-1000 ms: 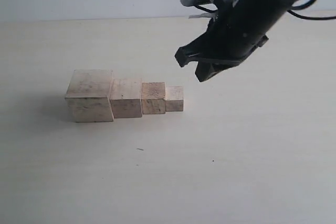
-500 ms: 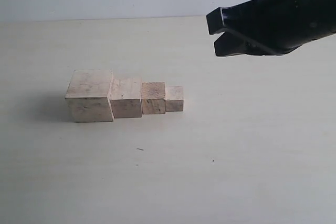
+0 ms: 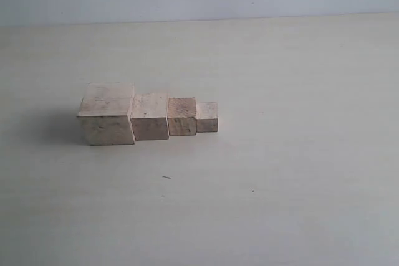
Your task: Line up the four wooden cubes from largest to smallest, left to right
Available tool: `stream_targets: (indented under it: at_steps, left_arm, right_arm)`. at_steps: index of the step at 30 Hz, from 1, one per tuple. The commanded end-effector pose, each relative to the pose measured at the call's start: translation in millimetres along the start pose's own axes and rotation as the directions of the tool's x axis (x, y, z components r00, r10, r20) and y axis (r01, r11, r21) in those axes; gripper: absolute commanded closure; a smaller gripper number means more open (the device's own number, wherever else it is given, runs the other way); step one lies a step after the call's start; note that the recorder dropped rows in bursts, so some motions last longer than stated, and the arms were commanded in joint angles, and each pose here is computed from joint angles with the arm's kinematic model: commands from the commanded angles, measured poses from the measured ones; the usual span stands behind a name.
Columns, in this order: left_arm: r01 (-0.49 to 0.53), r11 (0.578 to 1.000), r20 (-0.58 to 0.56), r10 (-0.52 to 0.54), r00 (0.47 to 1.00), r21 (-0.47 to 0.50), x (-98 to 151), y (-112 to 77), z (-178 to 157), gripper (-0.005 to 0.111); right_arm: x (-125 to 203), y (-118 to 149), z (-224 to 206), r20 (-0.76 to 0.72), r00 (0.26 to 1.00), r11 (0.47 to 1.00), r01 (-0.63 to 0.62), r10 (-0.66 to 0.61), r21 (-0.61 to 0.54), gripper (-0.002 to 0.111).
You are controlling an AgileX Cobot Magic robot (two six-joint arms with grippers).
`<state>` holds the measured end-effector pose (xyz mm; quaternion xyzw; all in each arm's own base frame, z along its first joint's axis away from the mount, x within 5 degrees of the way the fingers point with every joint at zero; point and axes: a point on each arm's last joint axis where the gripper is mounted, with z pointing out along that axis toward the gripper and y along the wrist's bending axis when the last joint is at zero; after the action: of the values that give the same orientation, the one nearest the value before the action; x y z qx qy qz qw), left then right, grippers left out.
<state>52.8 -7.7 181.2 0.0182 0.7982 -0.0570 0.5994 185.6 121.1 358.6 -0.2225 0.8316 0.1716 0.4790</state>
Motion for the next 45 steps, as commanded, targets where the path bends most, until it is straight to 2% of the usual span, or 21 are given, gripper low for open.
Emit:
stream_targets:
  at_steps: [1,8,9,13,15,23,29,32,45]
  left_arm:
    - [-0.004,1.0,0.013,0.004,1.0,0.007,-0.2,-0.3,0.0,0.107]
    - [-0.004,1.0,0.013,0.004,1.0,0.007,-0.2,-0.3,0.0,0.107]
    - [-0.004,1.0,0.013,0.004,1.0,0.007,-0.2,-0.3,0.0,0.107]
    - [-0.004,1.0,0.013,0.004,1.0,0.007,-0.2,-0.3,0.0,0.107]
    - [-0.004,1.0,0.013,0.004,1.0,0.007,-0.2,-0.3,0.0,0.107]
    - [-0.004,1.0,0.013,0.004,1.0,0.007,-0.2,-0.3,0.0,0.107]
    - [-0.004,1.0,0.013,0.004,1.0,0.007,-0.2,-0.3,0.0,0.107]
    - [-0.004,1.0,0.013,0.004,1.0,0.007,-0.2,-0.3,0.0,0.107]
    - [-0.004,1.0,0.013,0.004,1.0,0.007,-0.2,-0.3,0.0,0.107]
  right_arm:
    - [6.7,-23.3,-22.1,0.06,0.998,0.993,-0.039,0.033,0.111,0.108]
    - [62.1,-48.9,-58.2,0.152,0.983,0.949,-0.144,0.105,0.279,0.108]
    - [92.6,-50.8,-77.4,0.242,0.964,0.919,-0.188,0.107,0.345,0.108]
    - [140.5,-47.3,-95.3,0.338,0.935,0.866,-0.254,0.105,0.431,0.108]
    - [152.5,-44.5,-96.9,0.353,0.931,0.864,-0.251,0.092,0.437,0.108]
    - [179.0,-43.3,-88.7,0.34,0.935,0.863,-0.249,0.096,0.44,0.108]
    - [216.5,-40.0,-80.6,0.361,0.93,0.862,-0.235,0.066,0.448,0.108]
    - [235.7,-41.6,-70.1,0.3,0.949,0.861,-0.232,0.098,0.453,0.108]
    - [236.1,-42.0,-69.5,0.308,0.947,0.861,-0.232,0.093,0.453,0.108]
